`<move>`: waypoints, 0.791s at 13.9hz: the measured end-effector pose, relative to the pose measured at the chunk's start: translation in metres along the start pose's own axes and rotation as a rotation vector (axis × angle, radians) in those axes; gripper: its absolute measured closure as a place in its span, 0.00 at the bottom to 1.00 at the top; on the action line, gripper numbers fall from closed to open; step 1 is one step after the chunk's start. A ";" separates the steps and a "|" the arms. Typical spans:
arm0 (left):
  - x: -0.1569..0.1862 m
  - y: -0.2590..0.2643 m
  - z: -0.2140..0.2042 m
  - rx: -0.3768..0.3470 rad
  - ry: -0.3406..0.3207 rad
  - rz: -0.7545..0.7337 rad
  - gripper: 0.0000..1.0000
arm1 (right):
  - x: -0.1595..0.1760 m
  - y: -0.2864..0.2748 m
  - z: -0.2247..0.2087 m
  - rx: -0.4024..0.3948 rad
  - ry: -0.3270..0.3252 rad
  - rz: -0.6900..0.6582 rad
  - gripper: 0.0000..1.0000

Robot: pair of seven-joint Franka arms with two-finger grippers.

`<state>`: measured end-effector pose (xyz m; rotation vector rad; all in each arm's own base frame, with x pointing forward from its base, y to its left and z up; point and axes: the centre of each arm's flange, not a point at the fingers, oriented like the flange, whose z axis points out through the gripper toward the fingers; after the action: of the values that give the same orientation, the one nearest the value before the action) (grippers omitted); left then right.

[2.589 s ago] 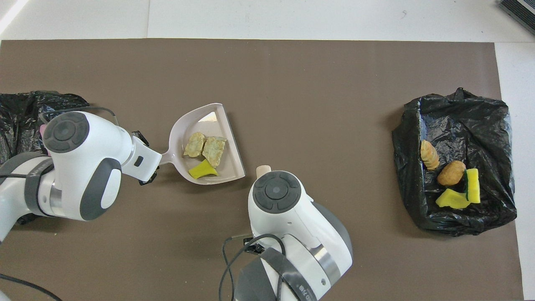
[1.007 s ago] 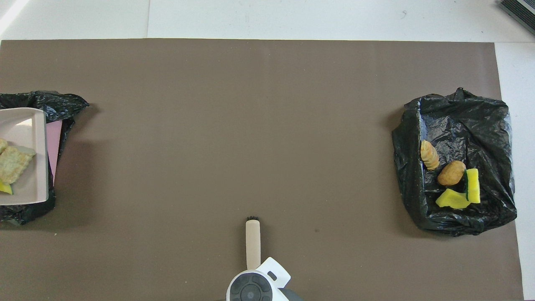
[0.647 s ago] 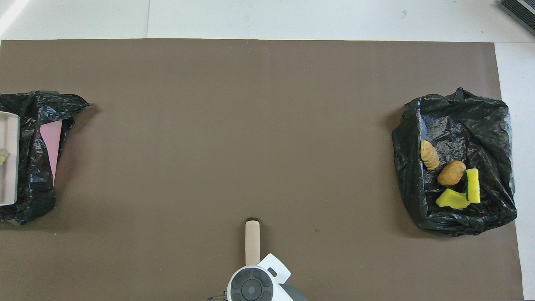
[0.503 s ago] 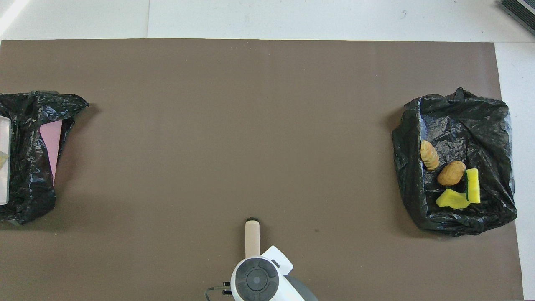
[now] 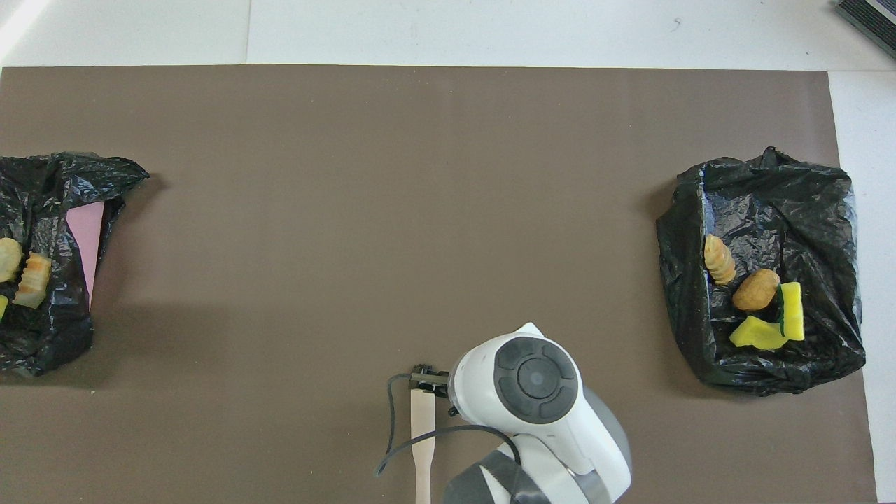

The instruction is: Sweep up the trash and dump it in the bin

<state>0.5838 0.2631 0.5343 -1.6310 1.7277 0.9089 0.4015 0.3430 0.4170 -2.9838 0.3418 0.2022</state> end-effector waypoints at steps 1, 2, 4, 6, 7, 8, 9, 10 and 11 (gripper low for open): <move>-0.004 0.003 -0.004 0.001 -0.036 -0.014 0.69 | 0.015 0.009 -0.022 0.003 0.028 0.020 0.00; -0.009 0.007 -0.009 0.005 -0.057 -0.028 0.69 | 0.030 0.018 -0.047 0.014 0.049 0.038 0.00; -0.022 0.016 -0.021 0.013 -0.073 -0.050 0.69 | 0.062 0.043 -0.103 0.033 0.070 0.031 0.00; -0.028 0.025 -0.032 0.008 -0.072 -0.071 0.69 | 0.088 0.072 -0.151 0.032 0.076 0.005 0.00; -0.026 0.027 -0.037 0.008 -0.046 -0.089 0.69 | 0.097 0.085 -0.169 0.015 0.093 0.004 0.00; -0.021 0.027 -0.043 0.007 0.005 -0.118 0.69 | 0.104 0.097 -0.185 -0.015 0.116 0.008 0.00; -0.014 0.026 -0.049 0.001 0.064 -0.153 0.69 | 0.108 0.106 -0.198 -0.049 0.136 0.010 0.00; -0.006 0.026 -0.056 -0.007 0.121 -0.196 0.69 | 0.110 0.112 -0.211 -0.083 0.152 0.013 0.00; 0.003 0.026 -0.064 -0.023 0.173 -0.246 0.69 | 0.112 0.119 -0.221 -0.113 0.160 0.013 0.00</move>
<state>0.5603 0.2107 0.5722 -1.9355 1.5846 0.6894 0.5079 0.1716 0.6039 -3.1186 0.3794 -0.0172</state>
